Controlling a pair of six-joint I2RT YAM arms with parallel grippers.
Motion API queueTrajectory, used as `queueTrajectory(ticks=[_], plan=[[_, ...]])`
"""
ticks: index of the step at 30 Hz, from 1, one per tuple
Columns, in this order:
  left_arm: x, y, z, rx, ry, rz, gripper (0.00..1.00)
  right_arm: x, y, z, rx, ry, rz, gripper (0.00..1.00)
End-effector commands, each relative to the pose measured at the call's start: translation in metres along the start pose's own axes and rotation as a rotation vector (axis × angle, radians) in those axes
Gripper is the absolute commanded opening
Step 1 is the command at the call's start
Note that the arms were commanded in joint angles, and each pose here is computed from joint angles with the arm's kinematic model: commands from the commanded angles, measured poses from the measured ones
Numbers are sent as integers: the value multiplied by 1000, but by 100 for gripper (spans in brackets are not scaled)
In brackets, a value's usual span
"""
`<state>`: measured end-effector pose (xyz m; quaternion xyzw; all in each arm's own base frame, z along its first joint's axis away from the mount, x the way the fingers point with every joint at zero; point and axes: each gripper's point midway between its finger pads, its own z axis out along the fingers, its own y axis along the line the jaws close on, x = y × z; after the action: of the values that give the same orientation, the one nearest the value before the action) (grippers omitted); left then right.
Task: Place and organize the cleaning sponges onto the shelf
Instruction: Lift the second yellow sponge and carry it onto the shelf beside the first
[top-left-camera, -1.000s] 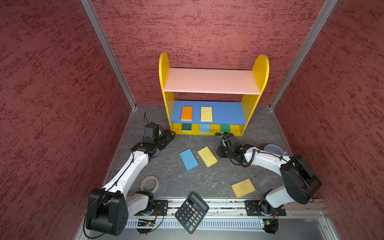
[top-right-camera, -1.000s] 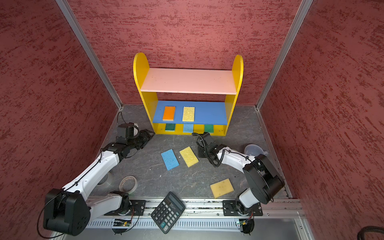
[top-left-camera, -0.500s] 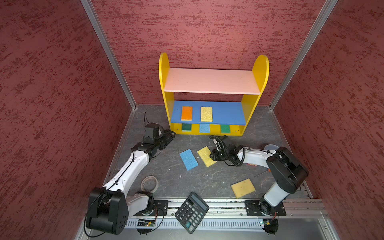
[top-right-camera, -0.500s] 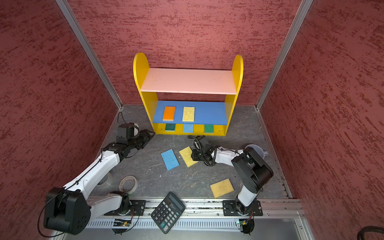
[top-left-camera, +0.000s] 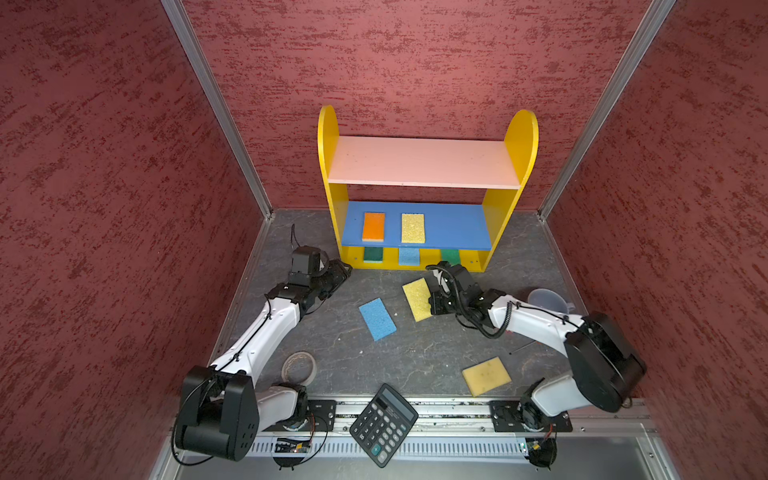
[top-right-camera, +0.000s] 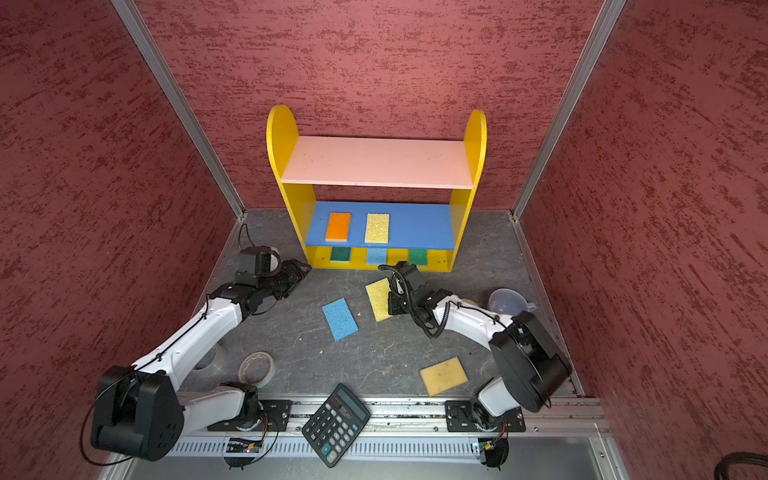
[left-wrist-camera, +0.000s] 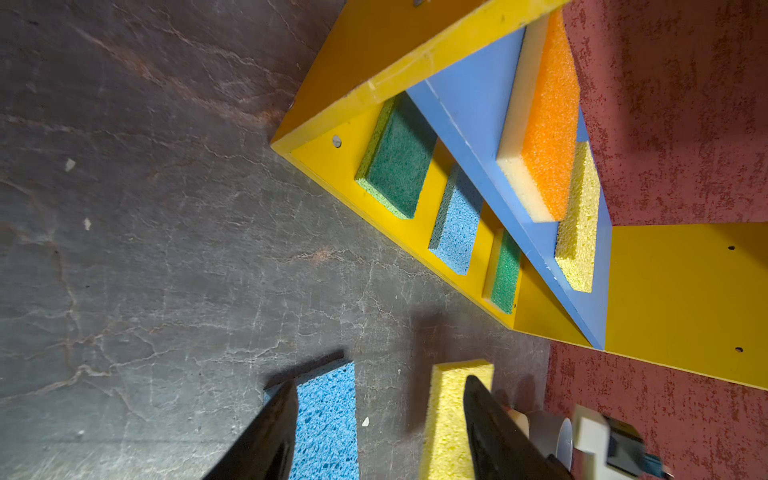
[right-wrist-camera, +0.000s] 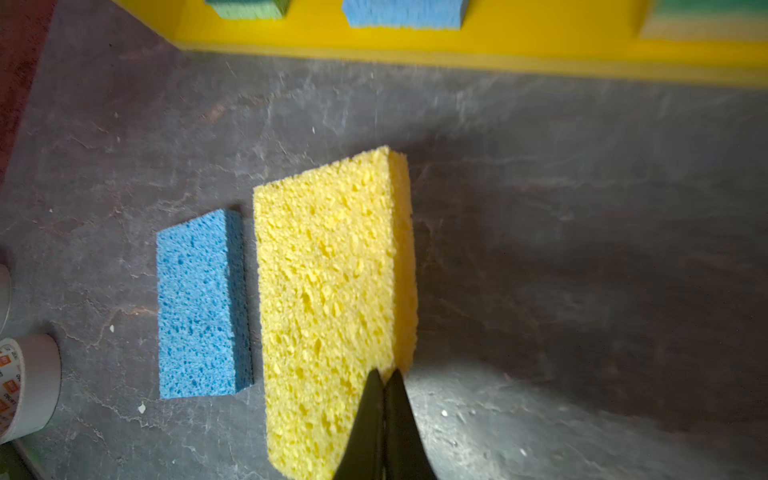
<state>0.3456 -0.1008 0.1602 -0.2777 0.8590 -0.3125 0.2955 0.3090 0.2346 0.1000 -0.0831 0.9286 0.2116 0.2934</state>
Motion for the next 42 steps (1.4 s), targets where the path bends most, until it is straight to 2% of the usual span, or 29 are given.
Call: queueTrajectory(ticks=[1, 7, 13, 20, 26, 42], plan=[[-12, -8, -10, 13, -36, 18, 63, -39, -20, -38, 146, -122, -72, 0], [-13, -8, -12, 21, -38, 9, 63, -89, -46, -81, 220, -276, -41, 0], [-11, -6, -14, 16, -34, 9, 63, -132, -59, -95, 245, -342, -30, 0], [-10, -2, -17, 14, -42, 4, 63, -169, -57, -87, 216, -347, -36, 0], [-10, -1, -16, 10, -43, 0, 63, -188, -63, -72, 246, -340, -53, 0], [-15, 0, -14, 5, -45, -6, 63, -203, -82, -42, 284, -303, -14, 0]])
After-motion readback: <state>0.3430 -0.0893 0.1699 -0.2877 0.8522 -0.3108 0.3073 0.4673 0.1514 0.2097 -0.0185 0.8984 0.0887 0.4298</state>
